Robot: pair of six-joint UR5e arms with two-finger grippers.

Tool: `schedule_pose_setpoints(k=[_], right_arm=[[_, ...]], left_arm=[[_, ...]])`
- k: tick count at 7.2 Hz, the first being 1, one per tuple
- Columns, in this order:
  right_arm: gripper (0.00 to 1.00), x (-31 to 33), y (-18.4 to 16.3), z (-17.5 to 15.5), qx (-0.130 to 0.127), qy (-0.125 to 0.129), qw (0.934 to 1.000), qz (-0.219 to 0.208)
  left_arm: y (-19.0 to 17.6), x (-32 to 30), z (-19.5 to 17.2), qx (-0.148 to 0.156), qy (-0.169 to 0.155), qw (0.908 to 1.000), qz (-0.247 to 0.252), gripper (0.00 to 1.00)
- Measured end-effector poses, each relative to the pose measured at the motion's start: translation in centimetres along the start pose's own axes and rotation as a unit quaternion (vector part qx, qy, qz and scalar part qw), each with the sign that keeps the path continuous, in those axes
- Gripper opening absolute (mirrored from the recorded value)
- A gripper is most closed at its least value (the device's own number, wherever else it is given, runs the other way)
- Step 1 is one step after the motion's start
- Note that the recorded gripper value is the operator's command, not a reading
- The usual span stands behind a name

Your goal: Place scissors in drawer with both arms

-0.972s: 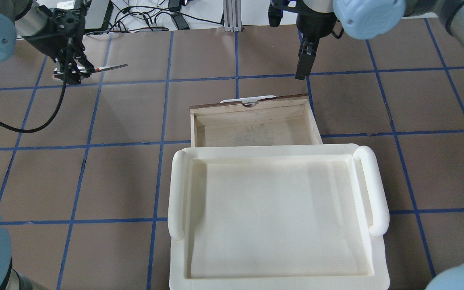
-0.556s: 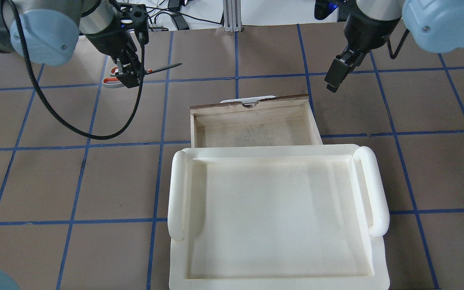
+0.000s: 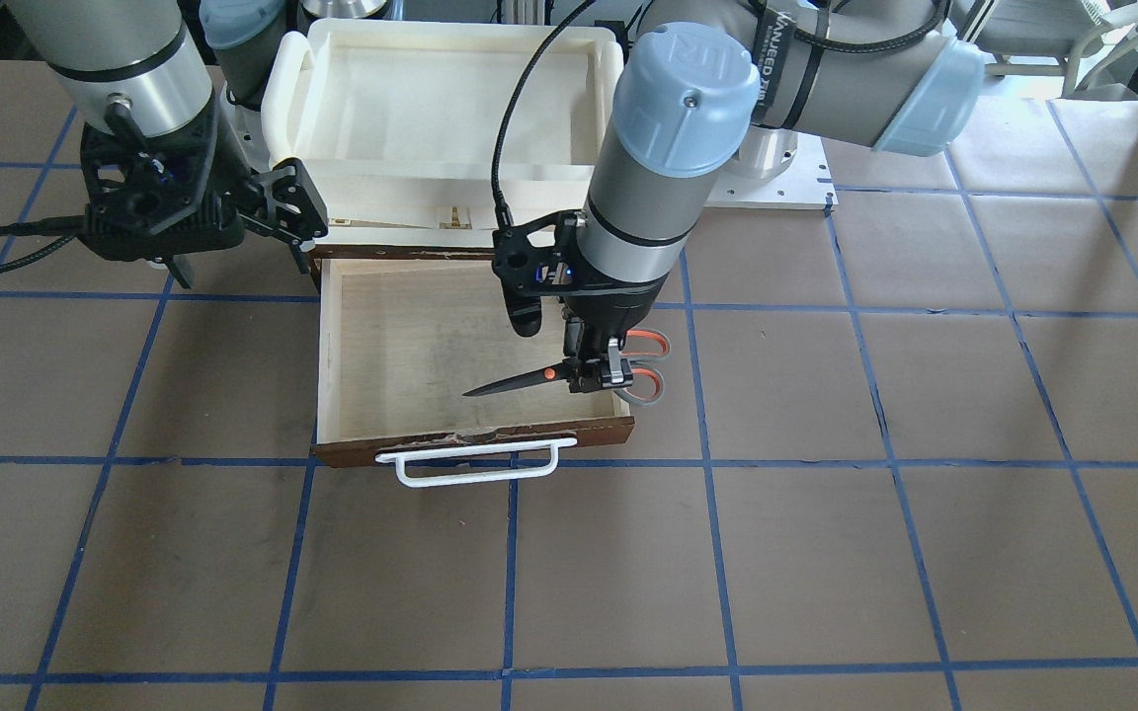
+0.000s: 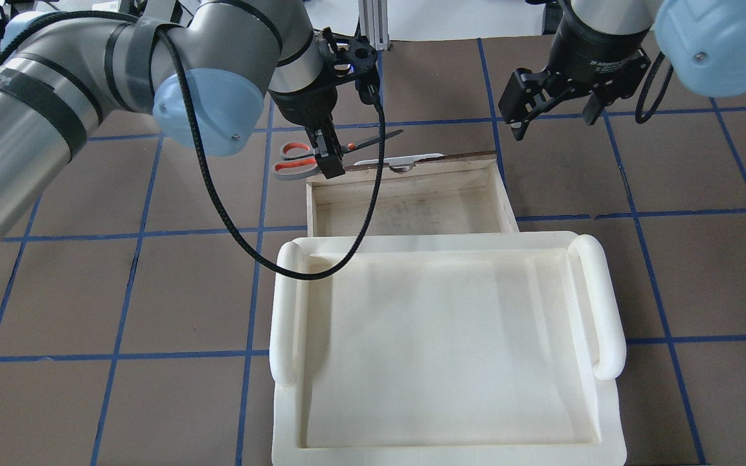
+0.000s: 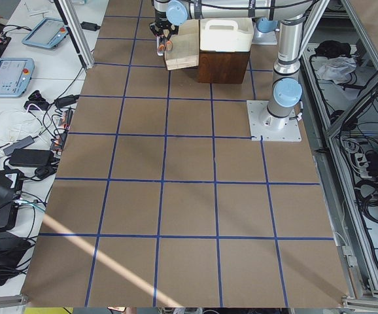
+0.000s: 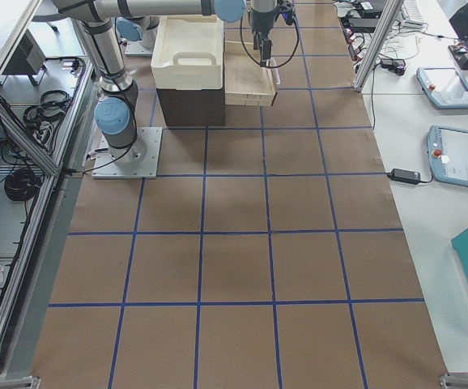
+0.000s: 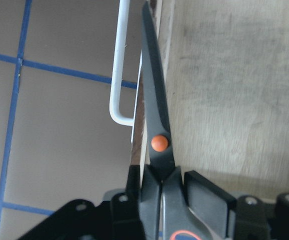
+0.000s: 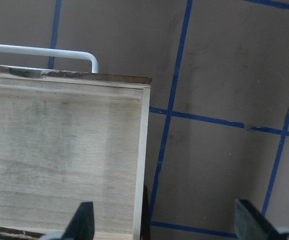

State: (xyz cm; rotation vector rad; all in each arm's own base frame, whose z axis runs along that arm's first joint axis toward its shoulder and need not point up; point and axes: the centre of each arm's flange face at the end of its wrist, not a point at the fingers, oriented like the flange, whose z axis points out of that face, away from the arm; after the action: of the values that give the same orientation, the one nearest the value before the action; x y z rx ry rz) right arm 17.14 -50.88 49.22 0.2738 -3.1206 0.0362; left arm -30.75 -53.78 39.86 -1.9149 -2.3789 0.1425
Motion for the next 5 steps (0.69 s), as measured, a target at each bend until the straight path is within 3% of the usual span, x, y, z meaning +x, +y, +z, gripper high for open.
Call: schedule_pose_setpoints(k=[5], right_arm=[[1.00,-2.6,-0.2,0.7,-0.004,0.001,0.9997,0.023]], left_arm=[[-2.9,7.4,6.3,-0.013,0.020,0.9993,-0.027,0.09]])
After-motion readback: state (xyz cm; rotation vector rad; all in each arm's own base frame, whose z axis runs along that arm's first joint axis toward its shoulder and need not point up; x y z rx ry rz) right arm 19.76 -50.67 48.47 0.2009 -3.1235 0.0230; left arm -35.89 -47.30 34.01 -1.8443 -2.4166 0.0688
